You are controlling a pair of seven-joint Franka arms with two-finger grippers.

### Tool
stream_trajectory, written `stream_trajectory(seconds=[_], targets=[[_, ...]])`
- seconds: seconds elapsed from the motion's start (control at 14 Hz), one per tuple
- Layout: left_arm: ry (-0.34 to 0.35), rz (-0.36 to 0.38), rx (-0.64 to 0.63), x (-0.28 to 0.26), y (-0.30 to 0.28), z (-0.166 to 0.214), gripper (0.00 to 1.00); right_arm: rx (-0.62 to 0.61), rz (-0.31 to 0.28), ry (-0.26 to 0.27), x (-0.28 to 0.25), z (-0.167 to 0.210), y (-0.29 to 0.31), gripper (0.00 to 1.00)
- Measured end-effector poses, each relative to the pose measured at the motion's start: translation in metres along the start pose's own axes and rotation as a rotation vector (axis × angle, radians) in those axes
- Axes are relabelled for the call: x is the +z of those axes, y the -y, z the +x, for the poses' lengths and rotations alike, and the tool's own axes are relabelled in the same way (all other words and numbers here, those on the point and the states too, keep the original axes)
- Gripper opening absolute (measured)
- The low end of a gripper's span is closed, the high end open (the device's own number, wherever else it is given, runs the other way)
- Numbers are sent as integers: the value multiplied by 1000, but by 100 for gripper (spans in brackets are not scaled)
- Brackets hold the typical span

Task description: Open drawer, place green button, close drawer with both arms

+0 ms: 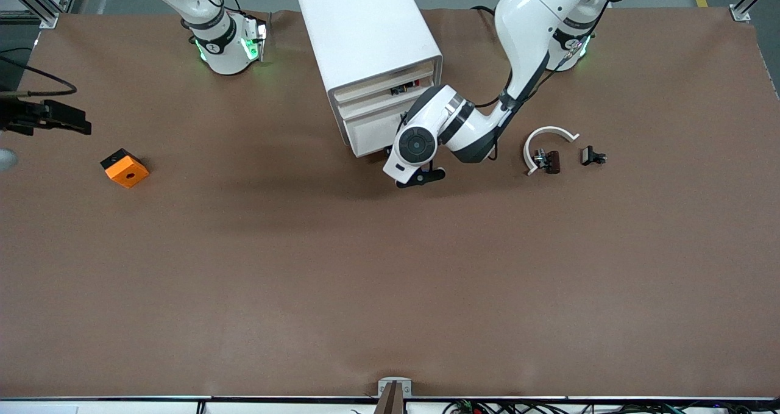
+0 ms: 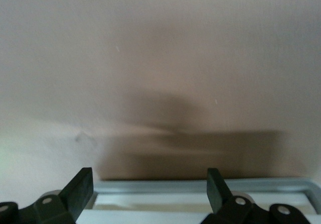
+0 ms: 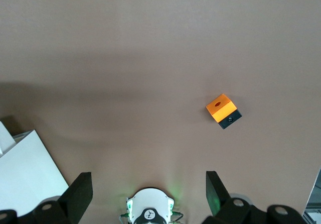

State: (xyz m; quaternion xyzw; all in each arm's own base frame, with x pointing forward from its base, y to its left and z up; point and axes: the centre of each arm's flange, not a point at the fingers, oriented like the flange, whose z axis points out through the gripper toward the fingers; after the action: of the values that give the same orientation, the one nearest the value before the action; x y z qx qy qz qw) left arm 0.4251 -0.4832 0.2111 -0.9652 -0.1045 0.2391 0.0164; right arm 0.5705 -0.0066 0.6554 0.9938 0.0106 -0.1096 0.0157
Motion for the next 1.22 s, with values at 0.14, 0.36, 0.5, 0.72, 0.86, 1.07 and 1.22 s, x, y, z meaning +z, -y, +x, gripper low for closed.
stream_trajectory(seconds=[0.14,0.36,0.5,0.72,0.86,1.07,1.22], targets=[[34,4,-25,6,-7,-15,100,8,2,-20,-9,-9,-4,100],[48,32,-70,21,-21,-42,100,19,7,-35,-12,-13,-11,100],[48,46,-101,29,-27,-53,100,19,9,-53,-14,-18,-12,100],[49,53,-153,31,-28,-55,100,21,11,-72,-17,-24,-14,100],[45,39,-200,21,-27,-48,100,30,13,-86,-15,-28,-19,100],[4,-84,-268,-46,-20,-2,100,37,18,-112,-12,-41,-24,100],[-63,-153,-317,-102,7,45,100,38,20,-137,-9,-49,-26,100]])
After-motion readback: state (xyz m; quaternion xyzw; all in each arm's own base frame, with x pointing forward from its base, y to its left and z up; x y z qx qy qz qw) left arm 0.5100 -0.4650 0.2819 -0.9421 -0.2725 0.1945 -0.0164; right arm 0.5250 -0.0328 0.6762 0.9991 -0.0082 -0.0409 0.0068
